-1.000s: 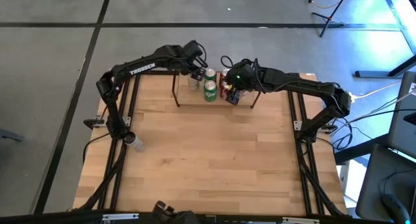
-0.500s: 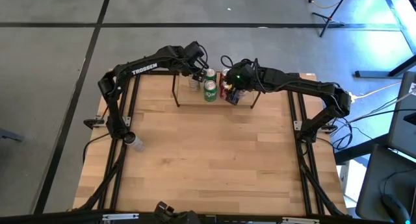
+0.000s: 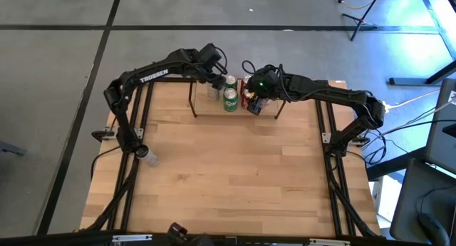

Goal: Place canned beverage on shelf
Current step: Put the white yellow soda can on the shelf, then put the white yellow soda can on the shelf aligned with the other white yellow soda can

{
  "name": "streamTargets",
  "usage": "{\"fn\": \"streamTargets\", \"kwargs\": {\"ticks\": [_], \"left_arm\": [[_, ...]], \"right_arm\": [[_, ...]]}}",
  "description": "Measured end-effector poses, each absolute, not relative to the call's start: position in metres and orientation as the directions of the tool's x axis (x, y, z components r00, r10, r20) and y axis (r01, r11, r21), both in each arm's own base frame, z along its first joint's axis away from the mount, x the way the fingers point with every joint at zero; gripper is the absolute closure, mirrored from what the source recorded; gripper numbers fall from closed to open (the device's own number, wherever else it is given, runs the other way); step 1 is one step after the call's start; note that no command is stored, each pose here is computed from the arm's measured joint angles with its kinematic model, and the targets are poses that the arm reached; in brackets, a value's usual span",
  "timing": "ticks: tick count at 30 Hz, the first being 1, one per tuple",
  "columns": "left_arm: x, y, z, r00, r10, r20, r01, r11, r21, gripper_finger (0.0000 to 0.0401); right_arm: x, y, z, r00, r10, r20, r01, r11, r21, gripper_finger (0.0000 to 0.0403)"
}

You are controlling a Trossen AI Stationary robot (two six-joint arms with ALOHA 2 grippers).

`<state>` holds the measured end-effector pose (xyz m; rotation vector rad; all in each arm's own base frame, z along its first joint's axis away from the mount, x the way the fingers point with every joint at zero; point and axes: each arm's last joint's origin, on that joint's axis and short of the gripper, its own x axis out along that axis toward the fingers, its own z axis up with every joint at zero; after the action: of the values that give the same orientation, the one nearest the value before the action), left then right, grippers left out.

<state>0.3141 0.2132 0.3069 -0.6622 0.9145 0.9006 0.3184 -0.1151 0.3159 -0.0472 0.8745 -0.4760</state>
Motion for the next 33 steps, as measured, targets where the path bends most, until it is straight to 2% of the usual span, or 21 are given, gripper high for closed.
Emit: {"fn": "streamTargets", "kwargs": {"ticks": [5, 10, 14, 18, 28, 33], "left_arm": [[0.298, 0.204, 0.333, 0.356, 0.386, -0.851, -0.857, 0.497, -0.134, 0.0053], [0.279, 0.184, 0.364, 0.444, 0.37, -0.816, -0.792, 0.588, -0.165, 0.0053], [0.269, 0.168, 0.383, 0.499, 0.376, -0.781, -0.781, 0.586, -0.217, 0.0053], [0.261, 0.15, 0.395, 0.565, 0.282, -0.775, -0.703, 0.656, -0.274, 0.0053], [0.224, 0.081, 0.412, 0.476, 0.176, -0.862, -0.632, 0.75, -0.196, 0.0053], [0.202, 0.057, 0.419, 0.425, 0.164, -0.89, -0.64, 0.75, -0.167, 0.0053]], "right_arm": [[0.318, -0.115, 0.316, 0.544, -0.42, -0.726, 0.382, 0.895, -0.231, 0.0091], [0.318, -0.115, 0.316, 0.544, -0.42, -0.727, 0.375, 0.896, -0.237, 0.0091], [0.318, -0.115, 0.316, 0.543, -0.419, -0.727, 0.378, 0.896, -0.234, 0.0091], [0.319, -0.114, 0.316, 0.555, -0.395, -0.732, 0.38, 0.903, -0.2, 0.0091], [0.315, -0.112, 0.312, 0.532, -0.354, -0.77, 0.323, 0.925, -0.202, 0.0091], [0.315, -0.112, 0.312, 0.527, -0.352, -0.774, 0.268, 0.933, -0.242, 0.0091]]}}
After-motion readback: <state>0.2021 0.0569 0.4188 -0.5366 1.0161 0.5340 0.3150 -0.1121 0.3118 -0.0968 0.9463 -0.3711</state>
